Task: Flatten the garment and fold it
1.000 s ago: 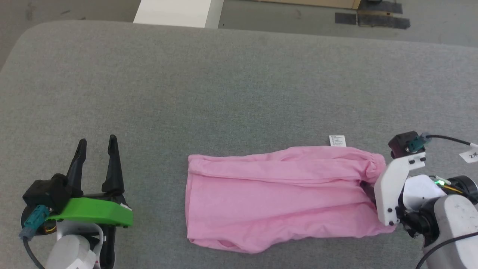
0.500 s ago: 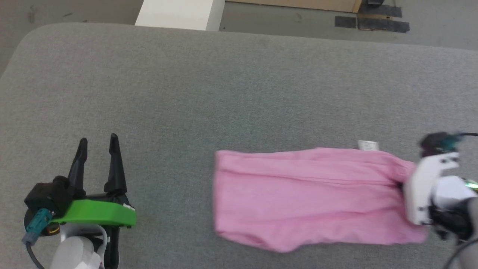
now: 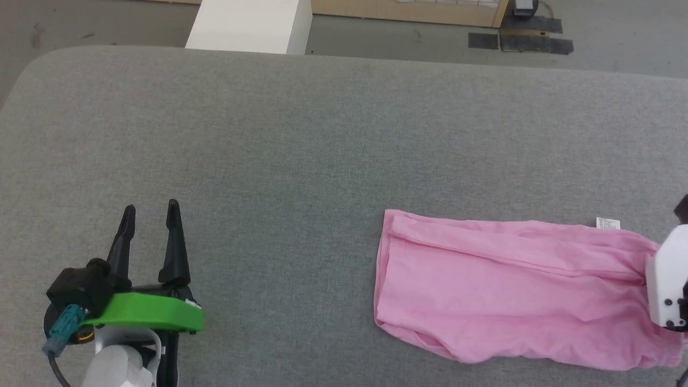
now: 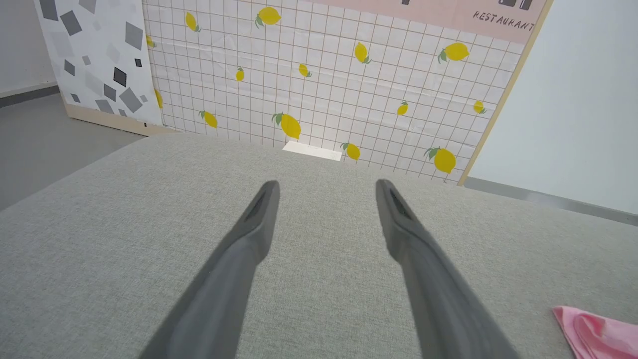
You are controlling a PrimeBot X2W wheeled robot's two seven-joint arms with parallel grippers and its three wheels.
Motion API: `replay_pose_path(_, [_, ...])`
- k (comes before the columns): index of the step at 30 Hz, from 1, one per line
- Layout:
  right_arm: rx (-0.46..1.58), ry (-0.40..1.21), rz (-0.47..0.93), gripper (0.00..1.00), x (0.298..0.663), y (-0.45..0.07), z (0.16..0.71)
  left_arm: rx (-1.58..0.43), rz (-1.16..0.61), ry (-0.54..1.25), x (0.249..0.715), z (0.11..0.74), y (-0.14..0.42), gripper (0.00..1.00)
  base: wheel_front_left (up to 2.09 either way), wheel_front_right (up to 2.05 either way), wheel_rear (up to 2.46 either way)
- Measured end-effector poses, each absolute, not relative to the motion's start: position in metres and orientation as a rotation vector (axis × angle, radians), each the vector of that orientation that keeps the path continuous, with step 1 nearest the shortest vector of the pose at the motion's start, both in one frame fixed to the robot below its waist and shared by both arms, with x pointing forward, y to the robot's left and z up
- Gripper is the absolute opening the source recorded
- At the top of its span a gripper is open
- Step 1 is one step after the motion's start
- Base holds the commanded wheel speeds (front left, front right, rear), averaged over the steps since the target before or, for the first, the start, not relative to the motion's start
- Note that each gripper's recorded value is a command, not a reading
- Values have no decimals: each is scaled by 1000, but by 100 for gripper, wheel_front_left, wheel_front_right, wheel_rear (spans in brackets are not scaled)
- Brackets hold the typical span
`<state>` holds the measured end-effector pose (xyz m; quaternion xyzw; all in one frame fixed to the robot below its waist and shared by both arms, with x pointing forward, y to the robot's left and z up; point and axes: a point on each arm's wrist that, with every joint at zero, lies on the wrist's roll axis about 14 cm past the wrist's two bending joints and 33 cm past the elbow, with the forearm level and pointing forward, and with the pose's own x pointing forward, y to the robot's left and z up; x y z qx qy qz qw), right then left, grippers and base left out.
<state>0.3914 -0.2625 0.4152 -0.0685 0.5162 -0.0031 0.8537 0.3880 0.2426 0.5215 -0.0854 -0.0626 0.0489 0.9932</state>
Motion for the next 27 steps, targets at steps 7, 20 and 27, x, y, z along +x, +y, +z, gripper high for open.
replay_pose_path(7, [-104,1066,161,0,385,-207,454,-178,103,-136,380,525,242,100,0,0,0])
replay_pose_path(20, [-155,1005,559,0,371,-68,455,-195,114,-141,366,527,242,100,0,0,0])
replay_pose_path(27, [-153,977,644,0,385,-21,445,-196,138,-124,358,521,248,100,0,0,0])
